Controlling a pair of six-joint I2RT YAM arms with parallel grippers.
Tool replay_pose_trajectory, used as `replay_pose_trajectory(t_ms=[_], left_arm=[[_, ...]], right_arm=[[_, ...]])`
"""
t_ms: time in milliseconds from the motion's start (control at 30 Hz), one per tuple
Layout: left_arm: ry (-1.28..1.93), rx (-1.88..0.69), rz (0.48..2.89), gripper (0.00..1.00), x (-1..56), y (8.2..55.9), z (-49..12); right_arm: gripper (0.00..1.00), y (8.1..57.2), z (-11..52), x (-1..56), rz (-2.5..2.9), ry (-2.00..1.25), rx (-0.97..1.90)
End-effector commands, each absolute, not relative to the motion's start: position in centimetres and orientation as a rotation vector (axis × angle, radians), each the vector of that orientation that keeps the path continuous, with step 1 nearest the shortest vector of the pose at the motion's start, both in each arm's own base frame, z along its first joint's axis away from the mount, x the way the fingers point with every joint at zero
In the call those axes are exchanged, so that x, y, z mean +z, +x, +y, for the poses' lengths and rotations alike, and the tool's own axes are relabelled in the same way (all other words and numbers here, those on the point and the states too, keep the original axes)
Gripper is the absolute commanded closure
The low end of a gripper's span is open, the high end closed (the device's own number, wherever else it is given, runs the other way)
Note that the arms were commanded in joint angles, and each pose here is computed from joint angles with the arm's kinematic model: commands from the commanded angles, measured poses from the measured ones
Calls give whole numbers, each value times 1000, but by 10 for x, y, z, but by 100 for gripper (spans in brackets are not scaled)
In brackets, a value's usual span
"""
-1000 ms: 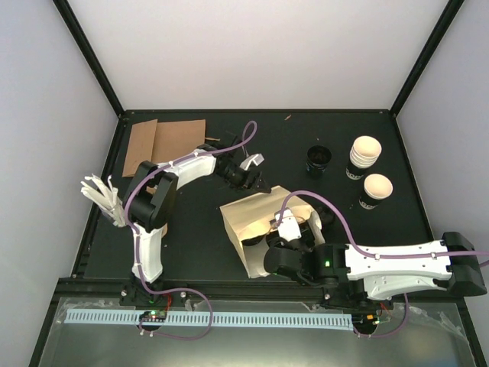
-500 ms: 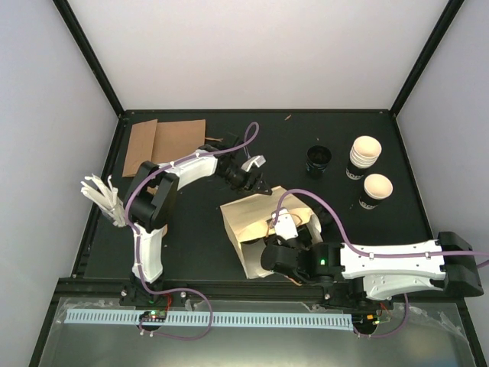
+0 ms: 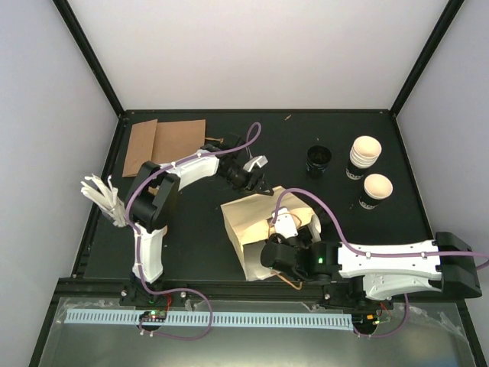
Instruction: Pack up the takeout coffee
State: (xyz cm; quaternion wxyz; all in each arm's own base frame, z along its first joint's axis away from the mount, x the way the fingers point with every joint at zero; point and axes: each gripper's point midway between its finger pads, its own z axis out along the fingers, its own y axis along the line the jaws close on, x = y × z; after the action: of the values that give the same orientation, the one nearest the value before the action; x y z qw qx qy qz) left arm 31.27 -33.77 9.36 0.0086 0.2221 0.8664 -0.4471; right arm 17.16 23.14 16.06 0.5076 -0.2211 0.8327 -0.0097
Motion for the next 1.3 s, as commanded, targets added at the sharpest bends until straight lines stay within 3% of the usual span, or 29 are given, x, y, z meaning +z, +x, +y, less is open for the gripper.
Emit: replay_pose_trajectory(t_ms=[0, 1267], left_arm=[[752, -1444, 2679, 23, 99, 309, -347], [804, -1412, 2705, 22, 91, 309, -347]], right_arm=[[53, 179, 233, 166, 1977, -491, -13], [54, 207, 245, 158, 2064, -553, 21]])
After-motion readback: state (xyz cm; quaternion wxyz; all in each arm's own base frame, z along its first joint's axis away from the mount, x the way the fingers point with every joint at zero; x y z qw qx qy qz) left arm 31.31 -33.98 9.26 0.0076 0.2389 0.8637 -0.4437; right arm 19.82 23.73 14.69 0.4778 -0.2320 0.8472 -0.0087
